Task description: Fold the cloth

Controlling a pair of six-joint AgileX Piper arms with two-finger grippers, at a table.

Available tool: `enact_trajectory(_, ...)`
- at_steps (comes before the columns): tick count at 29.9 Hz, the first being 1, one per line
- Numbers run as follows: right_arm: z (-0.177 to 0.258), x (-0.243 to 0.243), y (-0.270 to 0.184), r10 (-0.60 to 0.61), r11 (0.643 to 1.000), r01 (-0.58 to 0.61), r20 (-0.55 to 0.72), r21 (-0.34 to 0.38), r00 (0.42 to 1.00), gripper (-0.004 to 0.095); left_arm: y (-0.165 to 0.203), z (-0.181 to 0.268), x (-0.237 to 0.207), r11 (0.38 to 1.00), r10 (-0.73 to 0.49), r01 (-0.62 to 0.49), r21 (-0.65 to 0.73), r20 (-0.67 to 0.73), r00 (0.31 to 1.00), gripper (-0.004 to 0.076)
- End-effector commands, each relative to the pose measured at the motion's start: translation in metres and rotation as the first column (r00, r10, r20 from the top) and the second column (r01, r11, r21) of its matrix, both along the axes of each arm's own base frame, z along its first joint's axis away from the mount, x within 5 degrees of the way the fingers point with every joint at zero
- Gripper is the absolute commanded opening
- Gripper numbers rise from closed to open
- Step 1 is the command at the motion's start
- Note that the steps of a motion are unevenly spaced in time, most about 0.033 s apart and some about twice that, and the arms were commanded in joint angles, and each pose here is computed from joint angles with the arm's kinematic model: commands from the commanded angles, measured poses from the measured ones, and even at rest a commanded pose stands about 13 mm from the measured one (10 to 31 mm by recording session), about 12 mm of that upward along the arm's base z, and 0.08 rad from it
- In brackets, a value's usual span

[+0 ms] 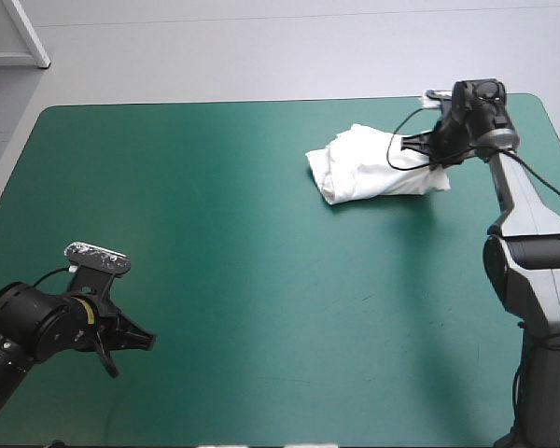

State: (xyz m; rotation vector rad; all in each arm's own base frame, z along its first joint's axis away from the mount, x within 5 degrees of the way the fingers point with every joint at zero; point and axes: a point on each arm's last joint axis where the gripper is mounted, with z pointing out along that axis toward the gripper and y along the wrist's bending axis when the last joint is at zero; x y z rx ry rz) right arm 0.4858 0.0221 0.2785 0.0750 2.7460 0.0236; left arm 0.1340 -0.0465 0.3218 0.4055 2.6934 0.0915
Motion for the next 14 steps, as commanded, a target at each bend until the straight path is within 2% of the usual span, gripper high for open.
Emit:
enact_trajectory(1, 0.029, -0.016, -0.033, -0.053, 0.998, 0.052, 0.037, 0.019, 0.998, -0.0018, 0.003, 0.007, -0.004, 1.0, 0.009, -0.009, 0.016, -0.001, 1.0, -0.001)
enact_trajectory(3, 0.026, -0.017, -0.04, -0.044, 0.999, 0.043, 0.025, 0.029, 0.999, -0.0018, 0.003, 0.007, -0.004, 1.0, 0.009, -0.009, 0.016, -0.001, 1.0, -0.001)
enact_trajectory(6, 0.028, -0.018, -0.042, -0.021, 1.0, 0.021, 0.031, 0.009, 0.999, -0.0008, 0.003, 0.007, -0.004, 1.0, 0.009, -0.009, 0.016, -0.001, 1.0, -0.001)
enact_trajectory(8, 0.032, -0.019, -0.042, -0.051, 0.999, 0.051, 0.038, 0.014, 0.998, 0.0096, 0.003, 0.007, -0.004, 1.0, 0.009, -0.009, 0.016, -0.001, 1.0, -0.001)
enact_trajectory(9, 0.034, -0.02, -0.043, -0.069, 0.997, 0.068, 0.042, 0.02, 0.997, 0.018, 0.003, 0.007, -0.004, 1.0, 0.009, -0.009, 0.016, -0.001, 1.0, -0.001)
enact_trajectory(12, 0.048, -0.026, -0.045, -0.088, 0.995, 0.085, 0.071, 0.046, 0.994, 0.0659, 0.003, 0.007, -0.004, 1.0, 0.009, -0.009, 0.016, -0.001, 1.0, -0.001)
enact_trajectory(14, 0.064, -0.034, -0.044, -0.089, 0.995, 0.084, 0.106, 0.045, 0.99, 0.0912, 0.003, 0.007, -0.004, 1.0, 0.009, -0.009, 0.016, -0.001, 1.0, -0.001)
